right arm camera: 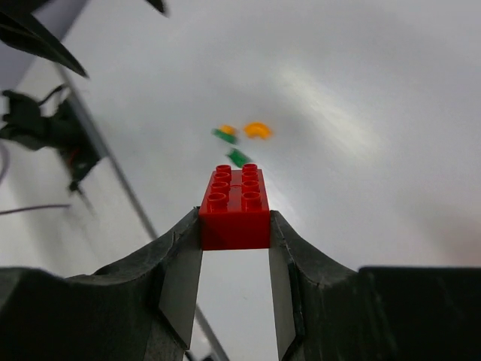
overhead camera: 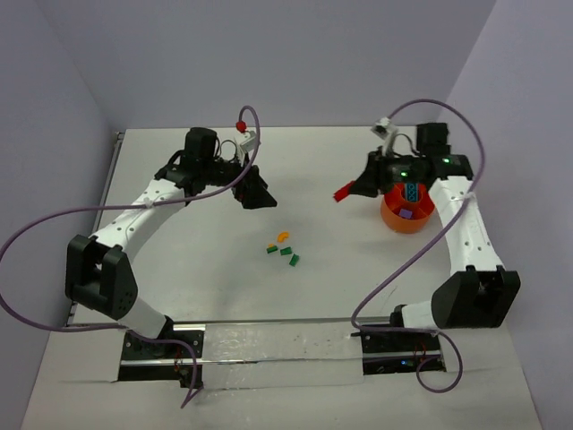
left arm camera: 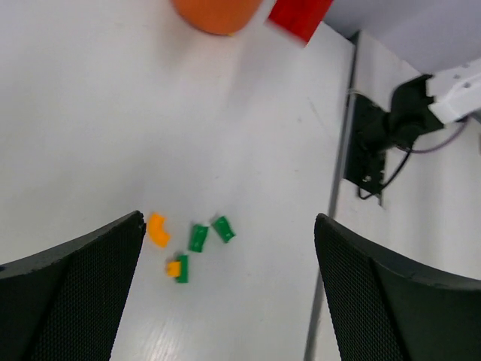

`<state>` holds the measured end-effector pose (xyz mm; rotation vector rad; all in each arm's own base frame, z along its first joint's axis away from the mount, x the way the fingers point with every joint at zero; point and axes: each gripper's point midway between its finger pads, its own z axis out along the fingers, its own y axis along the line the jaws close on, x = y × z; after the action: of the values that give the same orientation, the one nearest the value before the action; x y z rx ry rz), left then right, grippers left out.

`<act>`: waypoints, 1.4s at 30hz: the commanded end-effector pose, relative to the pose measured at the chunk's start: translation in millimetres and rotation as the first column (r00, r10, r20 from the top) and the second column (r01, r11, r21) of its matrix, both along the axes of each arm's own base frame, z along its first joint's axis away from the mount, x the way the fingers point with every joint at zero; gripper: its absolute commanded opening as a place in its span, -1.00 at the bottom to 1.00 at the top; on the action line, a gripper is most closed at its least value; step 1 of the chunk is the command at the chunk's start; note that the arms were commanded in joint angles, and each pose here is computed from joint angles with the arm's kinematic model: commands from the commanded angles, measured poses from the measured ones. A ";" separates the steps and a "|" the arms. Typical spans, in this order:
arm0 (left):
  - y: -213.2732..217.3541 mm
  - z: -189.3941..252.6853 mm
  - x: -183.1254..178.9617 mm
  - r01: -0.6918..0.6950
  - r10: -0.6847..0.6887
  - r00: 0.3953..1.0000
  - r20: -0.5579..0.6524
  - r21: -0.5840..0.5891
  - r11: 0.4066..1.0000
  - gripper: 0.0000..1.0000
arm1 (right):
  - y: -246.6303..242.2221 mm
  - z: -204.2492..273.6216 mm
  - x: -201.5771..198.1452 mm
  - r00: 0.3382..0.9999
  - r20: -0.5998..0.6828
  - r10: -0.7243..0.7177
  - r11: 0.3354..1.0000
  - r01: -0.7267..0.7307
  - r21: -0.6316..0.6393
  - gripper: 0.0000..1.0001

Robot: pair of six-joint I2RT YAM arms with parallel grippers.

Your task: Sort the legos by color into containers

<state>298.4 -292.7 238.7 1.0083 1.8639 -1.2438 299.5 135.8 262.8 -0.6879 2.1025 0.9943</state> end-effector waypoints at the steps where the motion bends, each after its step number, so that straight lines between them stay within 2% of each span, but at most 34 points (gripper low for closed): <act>1: 24.5 24.9 21.1 -0.127 0.116 0.984 0.134 0.080 0.989 0.99 | -78.8 -11.5 -32.4 0.990 0.023 -0.142 0.970 0.143 -0.195 -1.00; 5: 30.6 26.5 30.0 -0.190 0.173 0.972 0.157 0.105 0.976 0.98 | -153.0 -20.4 -47.2 0.945 0.024 -0.327 0.889 0.316 -0.332 -1.00; 11: 32.8 30.5 45.7 -0.275 0.259 0.956 0.138 0.113 0.955 0.98 | -235.6 -18.1 -46.0 0.837 0.060 -0.543 0.708 0.495 -0.504 -1.00; 14: 34.5 31.4 53.9 -0.323 0.309 0.943 0.126 0.117 0.939 0.98 | -255.7 -16.4 -32.6 0.788 0.078 -0.611 0.646 0.553 -0.526 -1.00; 17: 38.4 34.2 70.5 -0.427 0.416 0.904 0.101 0.128 0.895 0.98 | -273.4 -15.1 -11.7 0.730 0.085 -0.678 0.588 0.609 -0.533 -1.00; 26: 51.0 31.2 83.4 -0.538 0.527 0.842 0.115 0.112 0.835 0.99 | -288.1 -32.5 35.1 0.683 0.120 -0.720 0.515 0.642 -0.568 -1.00; 34: 53.5 30.3 87.6 -0.553 0.542 0.833 0.110 0.128 0.823 0.99 | -284.4 -62.7 55.9 0.682 0.090 -0.726 0.510 0.622 -0.595 -1.00; 42: 54.3 31.8 89.4 -0.559 0.547 0.829 0.120 0.125 0.820 0.99 | -273.6 -84.2 64.6 0.691 0.053 -0.721 0.532 0.601 -0.596 -1.00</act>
<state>379.4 -239.3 249.1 0.5344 2.0761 -0.7195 348.9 -138.2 178.1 0.0238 2.5944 -0.0203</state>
